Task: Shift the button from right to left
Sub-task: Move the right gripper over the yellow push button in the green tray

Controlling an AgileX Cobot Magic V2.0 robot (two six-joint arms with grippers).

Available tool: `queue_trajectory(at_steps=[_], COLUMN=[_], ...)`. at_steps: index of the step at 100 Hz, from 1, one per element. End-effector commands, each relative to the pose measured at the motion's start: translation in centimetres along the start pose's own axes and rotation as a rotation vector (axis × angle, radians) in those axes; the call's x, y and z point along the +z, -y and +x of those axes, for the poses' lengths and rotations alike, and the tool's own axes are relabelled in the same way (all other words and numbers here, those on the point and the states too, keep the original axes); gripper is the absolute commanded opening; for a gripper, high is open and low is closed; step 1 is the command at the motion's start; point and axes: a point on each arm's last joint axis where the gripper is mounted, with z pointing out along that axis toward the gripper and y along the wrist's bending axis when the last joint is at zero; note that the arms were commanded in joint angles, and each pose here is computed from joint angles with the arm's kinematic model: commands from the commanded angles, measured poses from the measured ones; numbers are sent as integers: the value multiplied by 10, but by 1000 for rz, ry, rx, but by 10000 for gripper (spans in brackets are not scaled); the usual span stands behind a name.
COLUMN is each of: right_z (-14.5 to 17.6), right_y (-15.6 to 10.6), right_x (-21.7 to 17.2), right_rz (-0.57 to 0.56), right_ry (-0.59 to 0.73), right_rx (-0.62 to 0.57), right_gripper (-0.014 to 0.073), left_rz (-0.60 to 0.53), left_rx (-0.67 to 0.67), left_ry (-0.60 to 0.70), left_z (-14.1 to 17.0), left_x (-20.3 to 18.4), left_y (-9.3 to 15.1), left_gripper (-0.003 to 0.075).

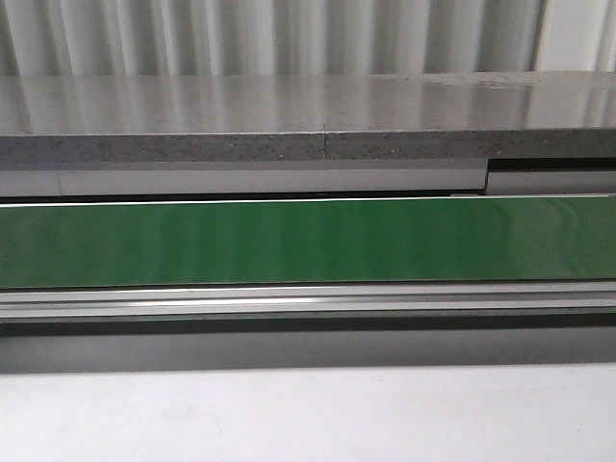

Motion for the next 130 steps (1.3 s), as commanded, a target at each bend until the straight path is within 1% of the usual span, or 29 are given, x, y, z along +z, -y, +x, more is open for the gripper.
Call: queue_trajectory(at_steps=[1,69,78,95,102,121,130], right_z=[-13,-14,-21,-48,-57,-81,-87], right_y=[-1,-1,-1,-2,-2,-1,-1], right_x=[-3,-3,-4,-10,-11,-5,0], right_rz=[-10,-9,-7,-6,0,19,31], right_ry=[106,105,118,167,132,-39,-158], right_rx=[-14,-15,-33,-32,-32,-28,-27], right_gripper=[-66,-66,-66,-66,-66,-66,-66], left_rz=[-7,-7,-7,-7,-7,-7,-7], left_rx=[-12,-12,-12,-12,-12,-12,-12], left_ry=[91,91,91,91,91,91,91], left_z=[-1,-1,-1,-1,-1,-1,-1], left_x=[-1,-1,-1,-1,-1,-1,-1], left_y=[0,0,0,0,0,0,0], left_gripper=[-20,-20,-20,-20,-20,-20,-20])
